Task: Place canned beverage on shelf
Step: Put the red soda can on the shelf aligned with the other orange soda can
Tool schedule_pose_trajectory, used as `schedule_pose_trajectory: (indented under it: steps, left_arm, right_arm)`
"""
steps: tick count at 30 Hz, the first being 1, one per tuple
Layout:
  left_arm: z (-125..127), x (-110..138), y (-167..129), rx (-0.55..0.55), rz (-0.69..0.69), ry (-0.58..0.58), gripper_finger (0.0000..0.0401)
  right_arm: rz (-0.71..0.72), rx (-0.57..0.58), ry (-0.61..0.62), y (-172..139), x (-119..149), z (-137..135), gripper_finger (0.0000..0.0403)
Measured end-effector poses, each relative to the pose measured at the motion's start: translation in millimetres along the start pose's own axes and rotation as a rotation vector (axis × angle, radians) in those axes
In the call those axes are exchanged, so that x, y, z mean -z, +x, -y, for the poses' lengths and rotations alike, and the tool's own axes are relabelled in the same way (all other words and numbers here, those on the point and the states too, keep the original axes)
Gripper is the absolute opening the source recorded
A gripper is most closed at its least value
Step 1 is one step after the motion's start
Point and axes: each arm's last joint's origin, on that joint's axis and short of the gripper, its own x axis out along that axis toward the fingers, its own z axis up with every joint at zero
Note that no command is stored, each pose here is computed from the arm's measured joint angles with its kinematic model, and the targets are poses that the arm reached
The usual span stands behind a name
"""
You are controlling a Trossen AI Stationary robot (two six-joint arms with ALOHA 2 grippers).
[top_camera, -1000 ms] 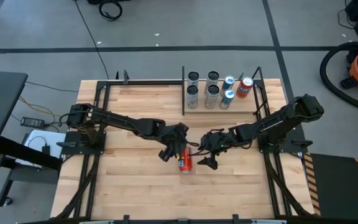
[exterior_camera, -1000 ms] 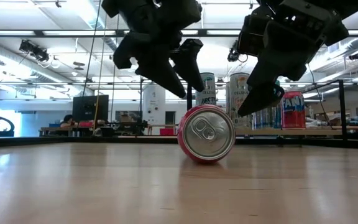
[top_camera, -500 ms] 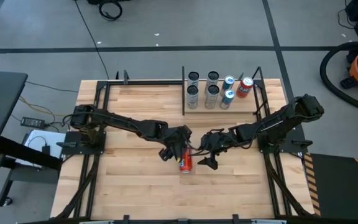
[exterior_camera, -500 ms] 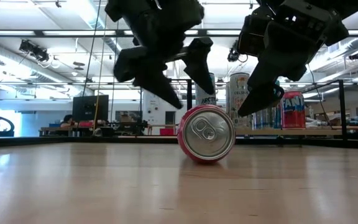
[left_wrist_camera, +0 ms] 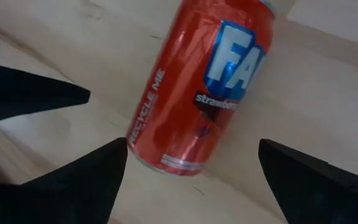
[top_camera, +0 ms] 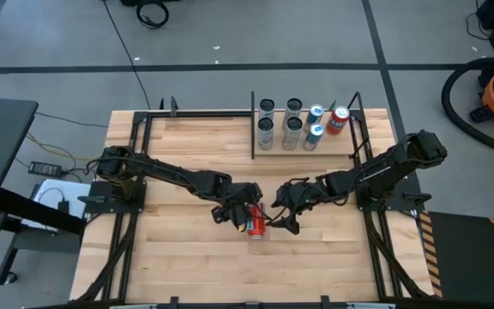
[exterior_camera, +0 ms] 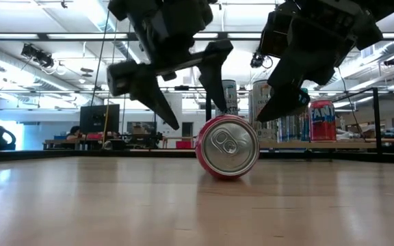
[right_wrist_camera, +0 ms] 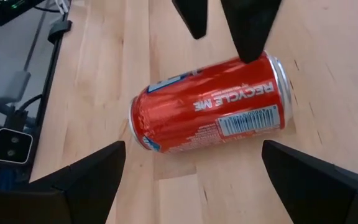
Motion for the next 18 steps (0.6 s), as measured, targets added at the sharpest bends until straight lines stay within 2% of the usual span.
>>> schedule_pose_trajectory:
  steps: [14,18]
  left_arm:
    - [-0.7,1.7,21.5,-0.016,-0.002,0.197,0.0366]
    - [-0.3,-0.1,21.5,0.005,0.056,0.229,0.0366]
  right_arm:
    - [0.007,-0.036,0.001,0.0,-1.2,-2.4,0.0387]
    - [0.014,-0.040,0.000,0.0,-2.0,-2.8,0.0387]
